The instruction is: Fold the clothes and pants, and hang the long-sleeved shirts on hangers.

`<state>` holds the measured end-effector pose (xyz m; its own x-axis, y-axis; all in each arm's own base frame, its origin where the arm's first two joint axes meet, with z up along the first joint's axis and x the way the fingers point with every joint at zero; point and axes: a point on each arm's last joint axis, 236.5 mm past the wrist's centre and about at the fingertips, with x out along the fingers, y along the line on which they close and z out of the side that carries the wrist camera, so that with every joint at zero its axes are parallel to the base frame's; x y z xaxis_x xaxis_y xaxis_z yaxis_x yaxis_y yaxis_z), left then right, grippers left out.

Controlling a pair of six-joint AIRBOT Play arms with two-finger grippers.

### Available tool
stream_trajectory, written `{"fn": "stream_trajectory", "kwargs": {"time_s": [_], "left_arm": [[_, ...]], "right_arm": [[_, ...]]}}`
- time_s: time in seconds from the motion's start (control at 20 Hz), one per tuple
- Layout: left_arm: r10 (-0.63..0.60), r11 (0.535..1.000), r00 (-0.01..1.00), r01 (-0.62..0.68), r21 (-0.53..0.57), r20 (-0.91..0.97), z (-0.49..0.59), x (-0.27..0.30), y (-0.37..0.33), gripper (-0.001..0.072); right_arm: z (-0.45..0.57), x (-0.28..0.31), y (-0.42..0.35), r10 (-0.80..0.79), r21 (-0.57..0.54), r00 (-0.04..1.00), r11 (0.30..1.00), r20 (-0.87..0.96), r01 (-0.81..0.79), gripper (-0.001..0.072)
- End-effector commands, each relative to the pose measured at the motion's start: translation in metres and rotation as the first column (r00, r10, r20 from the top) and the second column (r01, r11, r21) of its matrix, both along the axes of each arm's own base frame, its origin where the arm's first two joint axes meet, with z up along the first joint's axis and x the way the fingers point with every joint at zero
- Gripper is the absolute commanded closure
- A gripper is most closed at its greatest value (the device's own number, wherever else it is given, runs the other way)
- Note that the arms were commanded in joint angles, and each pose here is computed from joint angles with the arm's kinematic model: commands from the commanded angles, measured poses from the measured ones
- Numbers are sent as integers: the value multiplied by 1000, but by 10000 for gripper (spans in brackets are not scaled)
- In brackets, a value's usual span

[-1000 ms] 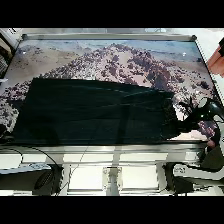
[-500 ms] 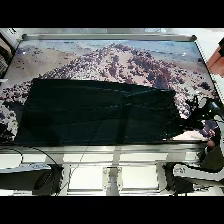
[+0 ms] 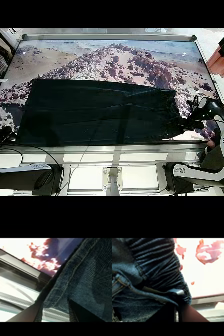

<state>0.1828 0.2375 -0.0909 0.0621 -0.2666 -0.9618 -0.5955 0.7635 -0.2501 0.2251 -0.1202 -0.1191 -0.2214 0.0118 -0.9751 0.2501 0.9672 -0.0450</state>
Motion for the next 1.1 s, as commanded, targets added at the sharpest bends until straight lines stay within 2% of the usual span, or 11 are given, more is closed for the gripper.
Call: {"fn": "stream_trajectory", "kwargs": {"time_s": [0.0,0.2,0.3,0.35,0.5,0.65,0.75,0.9,0.95,1.05], "left_arm": [[-19,1000,999,18,-25,-29,-5,-8,-9,342],[-35,998,997,31,-55,-76,-17,-20,-18,361],[-39,997,996,34,-64,-81,-17,-21,-20,655],[-40,997,996,34,-69,-82,-16,-22,-21,678],[-40,998,996,36,-59,-76,-10,-21,-20,678],[-46,998,999,47,42,-7,13,-7,2,678],[-87,990,987,70,122,136,44,17,15,679],[-25,954,929,-88,285,368,101,51,48,678],[-12,928,900,-152,341,435,124,57,60,678],[-17,865,846,-254,432,533,166,64,77,678]], "right_arm": [[-2,8,-2,-3,-10,999,1000,36,3,684],[-2,6,0,-6,-2,1000,1000,28,6,684],[-1,5,0,-7,1,1000,1000,20,7,684],[-1,3,1,-7,4,1000,1000,14,7,684],[3,-11,7,1,30,999,1000,-48,1,684],[23,-37,17,119,130,978,987,-169,-98,685],[40,-35,18,165,157,973,978,-162,-139,685],[72,-17,37,271,246,962,935,-28,-256,685],[89,-12,44,302,266,953,917,24,-297,686],[120,-5,45,332,234,938,909,96,-346,686]]}}
